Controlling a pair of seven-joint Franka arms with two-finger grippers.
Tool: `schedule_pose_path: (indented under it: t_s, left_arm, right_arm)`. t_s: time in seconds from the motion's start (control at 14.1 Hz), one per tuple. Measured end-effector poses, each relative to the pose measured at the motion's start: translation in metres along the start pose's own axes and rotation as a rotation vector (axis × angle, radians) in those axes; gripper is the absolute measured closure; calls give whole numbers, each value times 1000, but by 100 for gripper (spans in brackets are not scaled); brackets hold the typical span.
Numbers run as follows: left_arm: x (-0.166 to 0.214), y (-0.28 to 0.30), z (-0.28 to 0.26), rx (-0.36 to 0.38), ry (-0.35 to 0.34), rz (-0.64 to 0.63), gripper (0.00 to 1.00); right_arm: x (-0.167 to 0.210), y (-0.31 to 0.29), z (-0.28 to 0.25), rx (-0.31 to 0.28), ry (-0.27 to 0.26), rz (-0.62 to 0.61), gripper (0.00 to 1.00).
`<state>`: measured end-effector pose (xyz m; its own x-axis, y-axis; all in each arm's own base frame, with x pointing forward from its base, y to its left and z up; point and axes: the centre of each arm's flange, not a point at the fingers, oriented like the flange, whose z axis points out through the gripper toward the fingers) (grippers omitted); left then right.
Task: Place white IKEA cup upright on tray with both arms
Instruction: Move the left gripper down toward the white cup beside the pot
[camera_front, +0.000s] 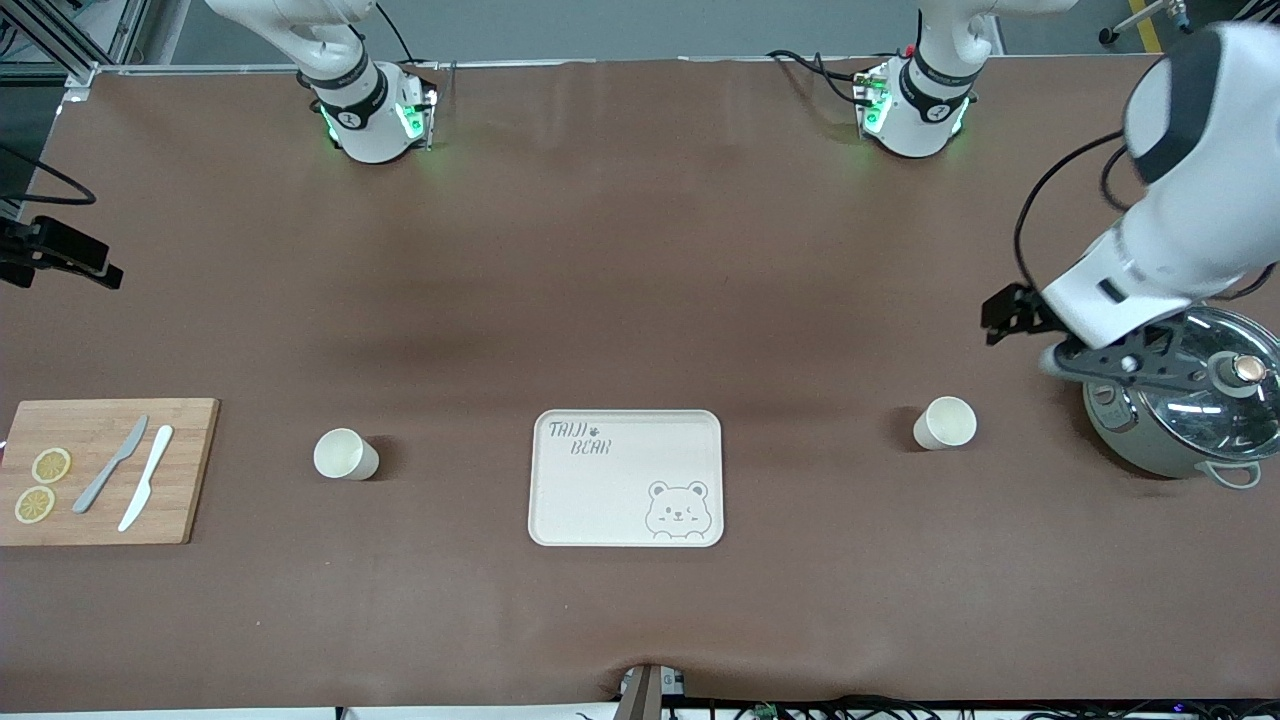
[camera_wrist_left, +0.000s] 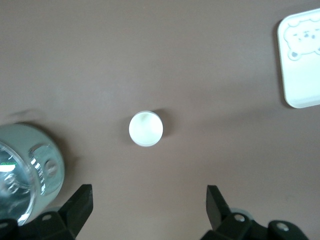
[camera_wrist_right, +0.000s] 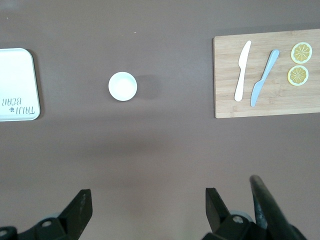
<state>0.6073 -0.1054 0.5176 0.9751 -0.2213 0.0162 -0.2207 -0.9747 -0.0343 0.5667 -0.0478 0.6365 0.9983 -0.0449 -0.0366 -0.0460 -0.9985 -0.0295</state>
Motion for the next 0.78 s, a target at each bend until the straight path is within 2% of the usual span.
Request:
schedule_pose_path:
  t_s: [0.21, 0.78]
  left_arm:
    - [-11, -1, 68, -1, 23, 3, 0]
    - [-22, -58, 172, 9, 102, 48, 0]
  right_arm:
    - [0, 0, 0, 0, 0, 0, 0]
    - [3, 3, 4, -3, -4, 5, 0]
